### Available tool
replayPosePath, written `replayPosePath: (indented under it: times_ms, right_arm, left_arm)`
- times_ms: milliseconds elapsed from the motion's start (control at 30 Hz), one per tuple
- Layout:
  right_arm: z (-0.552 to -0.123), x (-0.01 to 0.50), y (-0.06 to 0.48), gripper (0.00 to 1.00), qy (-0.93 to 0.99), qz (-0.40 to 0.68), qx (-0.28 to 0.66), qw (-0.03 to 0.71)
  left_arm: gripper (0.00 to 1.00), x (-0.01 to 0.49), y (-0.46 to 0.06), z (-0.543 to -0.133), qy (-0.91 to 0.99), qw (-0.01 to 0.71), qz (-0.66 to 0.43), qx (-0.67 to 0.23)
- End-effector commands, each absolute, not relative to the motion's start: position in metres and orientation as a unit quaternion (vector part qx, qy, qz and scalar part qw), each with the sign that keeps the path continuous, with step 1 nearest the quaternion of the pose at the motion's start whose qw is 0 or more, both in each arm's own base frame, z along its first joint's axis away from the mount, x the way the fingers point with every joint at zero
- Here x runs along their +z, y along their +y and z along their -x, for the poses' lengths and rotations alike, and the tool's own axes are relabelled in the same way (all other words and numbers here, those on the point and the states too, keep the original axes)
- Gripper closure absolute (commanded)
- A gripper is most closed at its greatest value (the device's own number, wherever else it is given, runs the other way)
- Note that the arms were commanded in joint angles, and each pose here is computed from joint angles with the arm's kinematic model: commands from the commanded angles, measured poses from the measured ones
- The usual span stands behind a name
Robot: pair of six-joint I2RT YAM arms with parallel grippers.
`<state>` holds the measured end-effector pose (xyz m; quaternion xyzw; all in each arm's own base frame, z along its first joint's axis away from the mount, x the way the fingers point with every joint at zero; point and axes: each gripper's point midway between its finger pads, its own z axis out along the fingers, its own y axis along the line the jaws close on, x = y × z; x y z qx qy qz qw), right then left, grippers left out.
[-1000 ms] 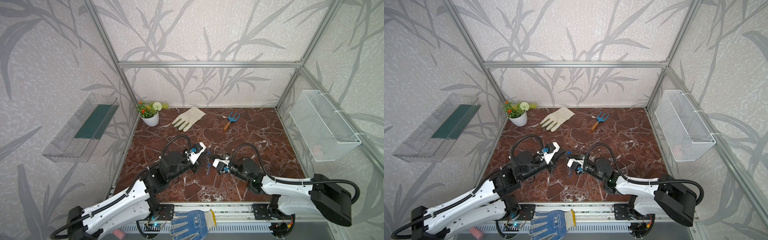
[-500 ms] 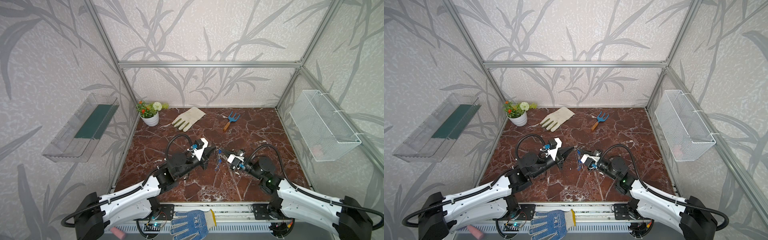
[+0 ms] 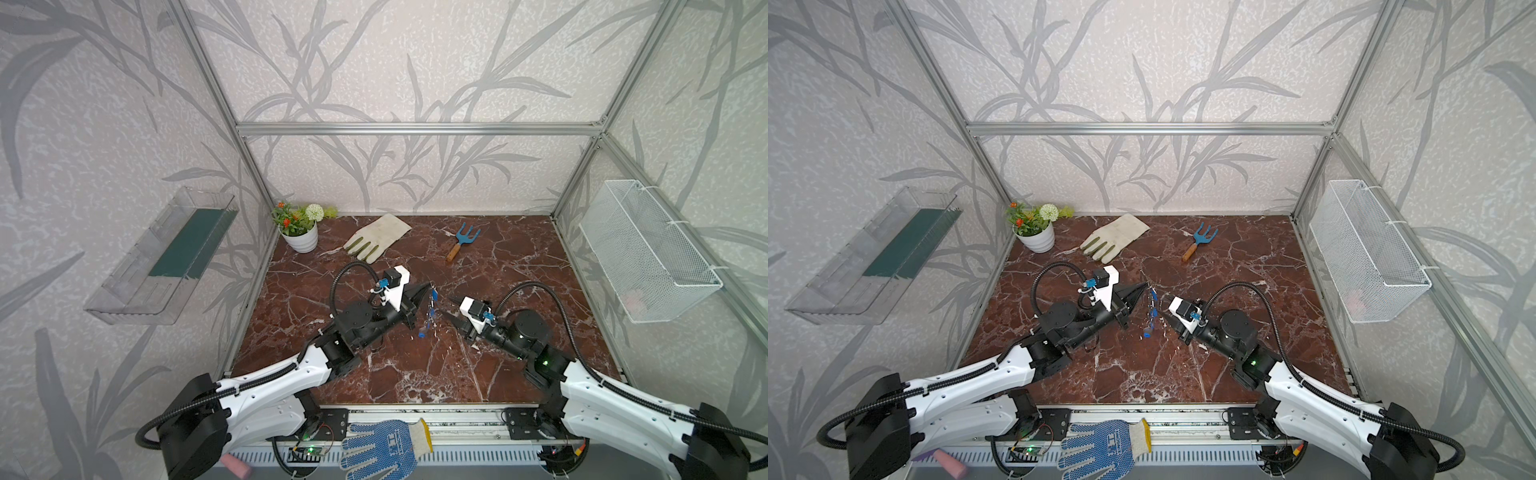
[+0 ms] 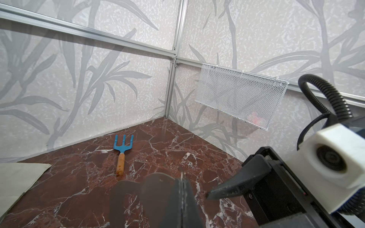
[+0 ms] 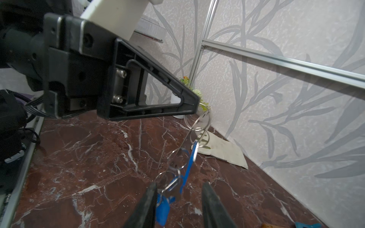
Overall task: Attach keys to a key ring
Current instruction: Insert the key into the keyring.
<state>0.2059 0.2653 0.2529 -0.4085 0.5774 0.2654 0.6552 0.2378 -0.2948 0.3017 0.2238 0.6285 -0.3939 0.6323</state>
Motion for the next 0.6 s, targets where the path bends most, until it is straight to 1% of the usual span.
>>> replayPosePath:
  times_ms: [0, 133, 233, 467, 567]
  right_arm:
    - [-0.207, 0.264, 0.267, 0.54, 0.592, 0.382, 0.287, 0.649]
    - [-0.217, 0.270, 0.259, 0.53, 0.619, 0.335, 0.291, 0.648]
    - [-0.222, 0.275, 0.255, 0.52, 0.637, 0.315, 0.308, 0.633]
    - [-0.239, 0.293, 0.247, 0.52, 0.651, 0.262, 0.402, 0.588]
    - [-0.243, 0.300, 0.249, 0.52, 0.647, 0.256, 0.446, 0.562]
  left_arm:
    - [1.00, 0.335, -0.291, -0.237, 0.593, 0.659, -0.202, -0.416]
    - [1.00, 0.333, -0.292, -0.238, 0.591, 0.660, -0.200, -0.419]
    - [1.00, 0.334, -0.291, -0.241, 0.591, 0.658, -0.194, -0.424]
    - [1.00, 0.335, -0.283, -0.255, 0.582, 0.653, -0.174, -0.453]
    - [1.00, 0.336, -0.278, -0.260, 0.575, 0.648, -0.165, -0.470]
